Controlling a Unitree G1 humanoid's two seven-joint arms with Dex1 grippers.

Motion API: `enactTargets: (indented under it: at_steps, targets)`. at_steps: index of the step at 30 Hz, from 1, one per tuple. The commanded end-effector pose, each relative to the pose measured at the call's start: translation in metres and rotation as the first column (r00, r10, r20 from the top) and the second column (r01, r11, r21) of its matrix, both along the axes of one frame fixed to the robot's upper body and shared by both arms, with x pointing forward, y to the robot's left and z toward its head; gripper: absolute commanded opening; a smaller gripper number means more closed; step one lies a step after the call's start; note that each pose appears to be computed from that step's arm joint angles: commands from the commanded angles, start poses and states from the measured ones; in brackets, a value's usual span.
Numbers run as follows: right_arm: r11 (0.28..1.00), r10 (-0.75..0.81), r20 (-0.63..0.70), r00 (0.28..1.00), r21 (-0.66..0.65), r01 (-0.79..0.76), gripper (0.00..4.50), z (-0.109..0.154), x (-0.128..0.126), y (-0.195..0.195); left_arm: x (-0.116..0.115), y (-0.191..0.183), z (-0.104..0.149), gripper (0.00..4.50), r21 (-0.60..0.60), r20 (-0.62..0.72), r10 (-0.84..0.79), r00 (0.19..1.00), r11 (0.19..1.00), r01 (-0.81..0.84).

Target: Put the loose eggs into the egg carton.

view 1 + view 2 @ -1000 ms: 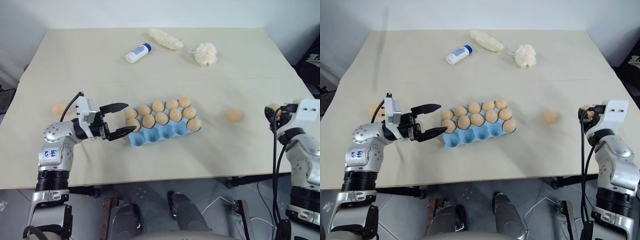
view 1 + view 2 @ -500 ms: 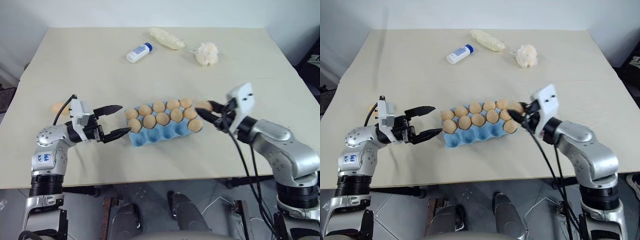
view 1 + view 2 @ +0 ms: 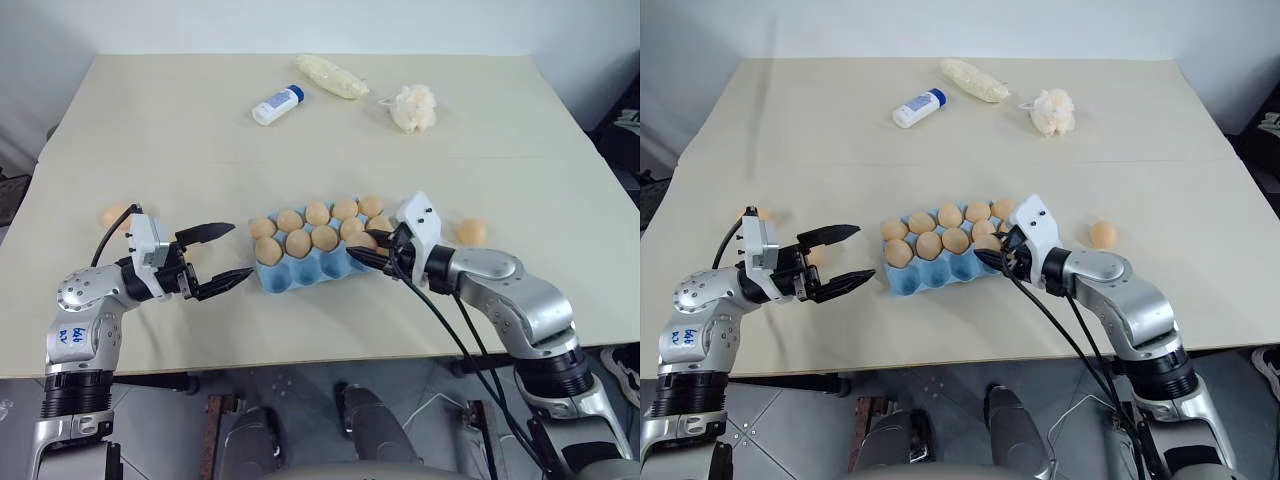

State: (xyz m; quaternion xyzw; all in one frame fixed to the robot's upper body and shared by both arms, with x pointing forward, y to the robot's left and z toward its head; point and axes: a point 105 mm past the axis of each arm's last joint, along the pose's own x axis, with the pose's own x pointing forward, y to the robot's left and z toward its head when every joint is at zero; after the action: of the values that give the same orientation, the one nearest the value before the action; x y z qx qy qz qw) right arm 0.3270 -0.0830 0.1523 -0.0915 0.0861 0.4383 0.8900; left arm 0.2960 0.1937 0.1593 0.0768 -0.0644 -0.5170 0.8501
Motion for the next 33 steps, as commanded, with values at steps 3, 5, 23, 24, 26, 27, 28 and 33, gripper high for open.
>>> enactTargets:
  at_steps: [3,5,23,24,26,27,28,33]
  targets:
    - [0.999,0.045,0.035,0.998,-0.006,-0.045,3.05,0.011,-0.003,0.007,-0.004,0.003,0.014,4.5,-0.005,0.053,0.013,0.998,1.0,-0.013]
    - [0.998,0.057,0.034,0.998,-0.008,-0.057,3.76,0.012,-0.005,0.008,-0.004,0.003,0.014,4.5,-0.005,0.052,0.015,0.999,1.0,-0.015]
    - [0.999,-0.021,0.177,0.984,0.043,0.014,4.47,0.054,-0.032,-0.071,0.003,0.004,0.016,4.5,-0.004,0.045,0.003,0.999,1.0,-0.003]
    - [0.998,-0.047,0.194,0.98,0.046,0.039,4.47,0.054,-0.036,-0.083,0.004,0.005,0.015,4.5,-0.004,0.044,0.002,0.999,1.0,-0.002]
    - [0.997,-0.075,0.213,0.974,0.037,0.069,4.47,0.05,-0.042,-0.101,0.006,0.006,0.015,4.5,-0.005,0.041,0.002,0.999,1.0,-0.002]
    - [0.996,-0.09,0.214,0.973,0.039,0.084,4.47,0.048,-0.045,-0.109,0.006,0.006,0.014,4.5,-0.005,0.041,0.002,0.999,1.0,-0.002]
    - [0.994,-0.109,0.22,0.969,0.047,0.101,4.47,0.045,-0.049,-0.119,0.007,0.006,0.014,4.5,-0.007,0.041,0.001,0.999,1.0,-0.001]
    - [0.983,-0.183,0.16,0.97,0.051,0.177,4.47,0.024,-0.065,-0.155,0.011,0.005,0.015,4.5,-0.017,0.045,-0.003,0.999,1.0,0.004]
